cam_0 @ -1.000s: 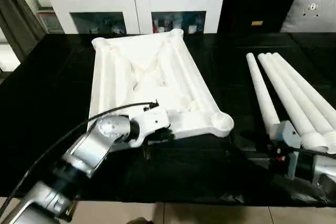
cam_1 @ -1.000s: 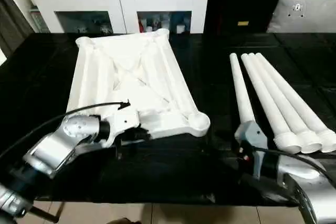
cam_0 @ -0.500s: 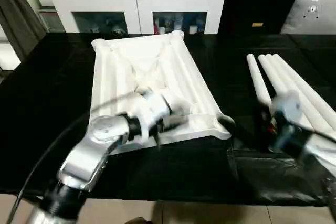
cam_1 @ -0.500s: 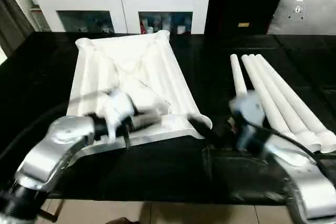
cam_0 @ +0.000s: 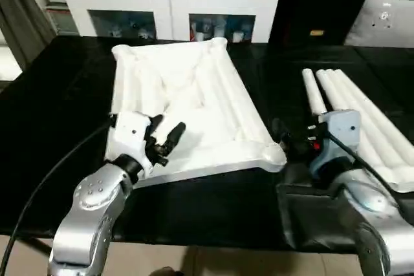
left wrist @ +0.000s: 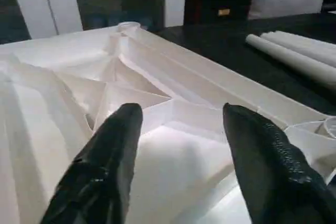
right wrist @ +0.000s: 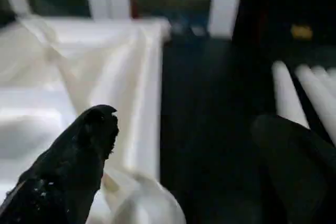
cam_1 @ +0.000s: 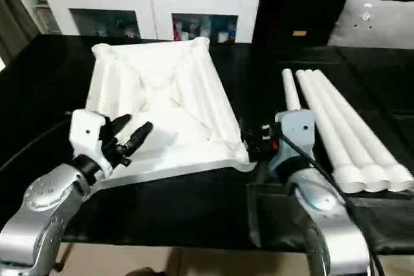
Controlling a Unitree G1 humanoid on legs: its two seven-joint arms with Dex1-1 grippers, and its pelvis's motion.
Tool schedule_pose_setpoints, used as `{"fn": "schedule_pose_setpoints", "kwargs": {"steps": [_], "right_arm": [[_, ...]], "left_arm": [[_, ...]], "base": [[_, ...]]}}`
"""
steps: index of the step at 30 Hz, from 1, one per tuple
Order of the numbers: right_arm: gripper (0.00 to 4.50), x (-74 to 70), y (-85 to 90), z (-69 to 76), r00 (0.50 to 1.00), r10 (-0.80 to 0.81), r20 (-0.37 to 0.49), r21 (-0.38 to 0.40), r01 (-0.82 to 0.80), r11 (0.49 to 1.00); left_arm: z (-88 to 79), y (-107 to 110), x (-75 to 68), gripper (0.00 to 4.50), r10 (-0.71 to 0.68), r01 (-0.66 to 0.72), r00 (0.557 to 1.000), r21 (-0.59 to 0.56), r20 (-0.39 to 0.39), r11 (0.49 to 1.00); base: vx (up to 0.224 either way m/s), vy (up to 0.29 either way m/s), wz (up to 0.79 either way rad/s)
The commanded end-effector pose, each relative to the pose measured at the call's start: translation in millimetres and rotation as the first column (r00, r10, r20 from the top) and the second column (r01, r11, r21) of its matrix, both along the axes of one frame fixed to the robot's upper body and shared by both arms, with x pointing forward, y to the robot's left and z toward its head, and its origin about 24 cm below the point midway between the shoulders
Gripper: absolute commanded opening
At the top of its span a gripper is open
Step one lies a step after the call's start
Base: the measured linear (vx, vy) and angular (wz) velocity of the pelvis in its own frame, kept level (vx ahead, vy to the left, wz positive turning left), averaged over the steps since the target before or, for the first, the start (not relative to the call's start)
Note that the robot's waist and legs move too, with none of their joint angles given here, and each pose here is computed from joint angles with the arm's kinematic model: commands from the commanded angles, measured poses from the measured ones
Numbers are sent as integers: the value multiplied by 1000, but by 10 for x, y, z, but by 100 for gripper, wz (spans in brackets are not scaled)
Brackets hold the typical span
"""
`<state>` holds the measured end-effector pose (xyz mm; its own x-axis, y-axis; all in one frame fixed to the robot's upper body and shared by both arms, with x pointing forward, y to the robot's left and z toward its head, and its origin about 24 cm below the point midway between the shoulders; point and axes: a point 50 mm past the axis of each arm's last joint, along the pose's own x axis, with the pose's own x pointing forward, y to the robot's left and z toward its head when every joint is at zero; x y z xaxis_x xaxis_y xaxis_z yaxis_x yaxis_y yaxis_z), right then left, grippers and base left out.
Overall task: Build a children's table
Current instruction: Pick table leg
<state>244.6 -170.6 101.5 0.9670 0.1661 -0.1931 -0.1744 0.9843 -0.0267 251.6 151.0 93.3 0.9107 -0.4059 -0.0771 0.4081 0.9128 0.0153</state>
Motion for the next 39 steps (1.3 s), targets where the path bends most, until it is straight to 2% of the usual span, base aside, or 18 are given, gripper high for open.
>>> {"fn": "schedule_pose_setpoints", "kwargs": {"steps": [1,5,7,10,12,15,18,20,23,24,26,27,29,30,32,33,36,39], "right_arm": [[450,3,-82,-69,996,-41,-76,-22,40,999],[450,45,-28,14,999,12,29,-67,-10,998],[450,69,-32,-9,1000,-3,12,-73,4,997],[450,87,14,31,998,40,39,0,-40,999],[450,89,59,48,996,77,45,26,-78,997],[450,98,79,47,996,79,51,23,-80,996],[450,105,112,35,994,94,50,21,-95,995],[450,108,121,32,994,97,49,23,-98,995],[450,168,91,-30,999,53,9,26,-53,998],[450,195,114,-45,996,85,-17,38,-84,996],[450,246,106,-31,997,79,1,-26,-79,997],[450,293,89,-23,998,60,0,-46,-60,997],[450,318,70,-48,999,39,-34,-47,-41,998],[450,353,39,-79,997,5,-71,-77,-11,997],[450,411,17,-139,987,-17,-162,-86,3,996],[450,457,15,-154,979,-22,-205,-73,7,997],[450,540,28,-158,967,-24,-254,-49,11,999],[450,660,131,-145,957,29,-287,-1,-30,1000]], "left_arm": [[25,-14,-8,307,7,-7,1000,6,5,1000],[-3,-2,46,338,37,-37,999,47,1,998],[-12,-20,66,359,45,-45,999,66,-1,997],[-20,-51,91,373,41,-41,999,85,1,996],[-10,-88,127,400,34,-34,999,70,5,997],[-9,-104,143,409,33,-34,999,69,6,997],[-3,-122,154,444,27,-28,1000,73,10,997],[-2,-126,156,450,25,-25,1000,77,11,997],[-32,-120,182,450,19,-19,1000,119,2,993],[-51,-118,199,450,13,-12,1000,155,0,988],[-48,-120,201,450,-2,0,1000,176,10,984],[-56,-126,192,450,-27,29,1000,152,-17,988],[-55,-129,187,450,-45,49,999,147,-25,988],[-56,-131,184,450,-69,73,997,143,-33,987],[-50,-172,139,450,-185,192,980,123,-66,974],[-46,-193,115,450,-255,264,963,130,-85,956],[-42,-210,99,450,-333,347,937,160,-106,924],[-32,-218,80,450,-412,429,902,186,-125,884]], "base": [[-32,-128,3],[-18,-125,1],[-38,-101,2],[-41,-86,0],[-10,-164,7],[-14,-167,-2],[-18,-122,3],[-12,-111,12],[-34,-126,3],[-63,-146,4],[-92,-175,-15],[-95,-180,-17],[-83,-111,-7],[-76,-80,-5],[-30,-15,-3],[0,0,0],[-12,20,-2],[-1,53,-3]]}}
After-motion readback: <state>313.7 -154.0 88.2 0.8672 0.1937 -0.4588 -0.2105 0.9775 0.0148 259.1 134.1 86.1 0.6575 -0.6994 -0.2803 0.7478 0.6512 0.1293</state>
